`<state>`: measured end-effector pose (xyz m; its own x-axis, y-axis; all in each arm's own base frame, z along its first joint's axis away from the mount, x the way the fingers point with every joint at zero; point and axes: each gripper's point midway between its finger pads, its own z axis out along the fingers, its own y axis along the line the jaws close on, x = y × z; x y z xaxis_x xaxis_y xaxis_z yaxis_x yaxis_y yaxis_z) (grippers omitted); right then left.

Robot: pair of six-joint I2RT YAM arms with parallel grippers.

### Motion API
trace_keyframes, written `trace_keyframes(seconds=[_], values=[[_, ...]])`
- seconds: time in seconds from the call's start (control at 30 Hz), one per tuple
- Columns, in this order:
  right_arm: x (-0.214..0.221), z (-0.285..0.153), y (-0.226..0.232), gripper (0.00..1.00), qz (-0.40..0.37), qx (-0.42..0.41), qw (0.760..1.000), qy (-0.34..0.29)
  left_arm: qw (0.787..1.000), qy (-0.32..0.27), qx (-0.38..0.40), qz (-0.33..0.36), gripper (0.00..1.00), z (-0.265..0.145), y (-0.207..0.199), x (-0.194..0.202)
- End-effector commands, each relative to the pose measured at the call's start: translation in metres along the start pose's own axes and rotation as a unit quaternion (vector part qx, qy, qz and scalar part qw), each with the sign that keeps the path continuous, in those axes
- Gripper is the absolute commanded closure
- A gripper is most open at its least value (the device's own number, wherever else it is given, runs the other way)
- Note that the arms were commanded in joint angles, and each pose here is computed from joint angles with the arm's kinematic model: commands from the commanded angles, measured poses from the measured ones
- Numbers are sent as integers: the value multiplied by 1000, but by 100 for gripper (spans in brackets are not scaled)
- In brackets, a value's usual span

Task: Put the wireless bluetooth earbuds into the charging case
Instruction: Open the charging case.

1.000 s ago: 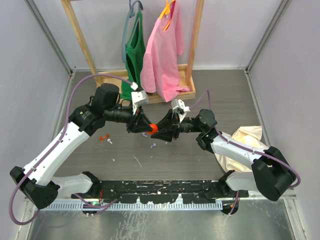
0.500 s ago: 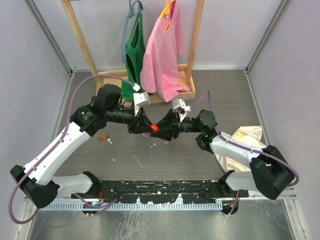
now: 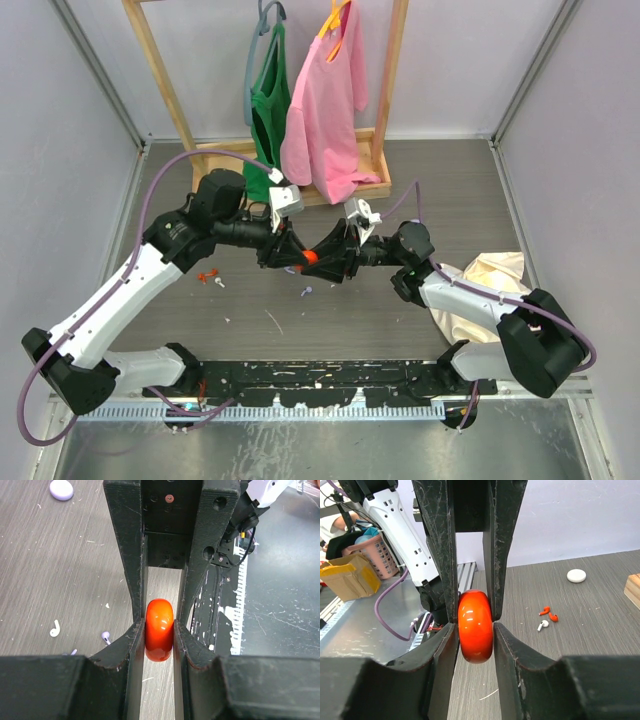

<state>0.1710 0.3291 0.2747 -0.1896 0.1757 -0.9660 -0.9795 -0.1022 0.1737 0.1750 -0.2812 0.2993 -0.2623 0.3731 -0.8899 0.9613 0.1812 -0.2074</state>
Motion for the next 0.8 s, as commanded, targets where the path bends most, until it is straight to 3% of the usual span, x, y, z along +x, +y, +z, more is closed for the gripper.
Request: trace_keyframes(seconds=[0.0, 0.17, 0.47, 0.67, 0.77], values=[[-12, 3, 3, 58, -23, -7, 1000, -20, 999, -33, -8, 35, 100, -11, -5, -27], [-12, 4, 4, 58, -23, -8, 999, -21, 999, -34, -8, 35, 100, -11, -5, -27], [-8, 3, 2, 69, -20, -6, 1000, -18, 999, -38, -11, 37, 100, -13, -5, -29], [-7, 2, 3, 86, -21, -7, 1000, -19, 998, -43, -13, 39, 99, -15, -7, -30], [-11, 1, 7, 96, -26, -8, 999, -23, 998, -41, -19, 36, 86, -16, -6, -26]])
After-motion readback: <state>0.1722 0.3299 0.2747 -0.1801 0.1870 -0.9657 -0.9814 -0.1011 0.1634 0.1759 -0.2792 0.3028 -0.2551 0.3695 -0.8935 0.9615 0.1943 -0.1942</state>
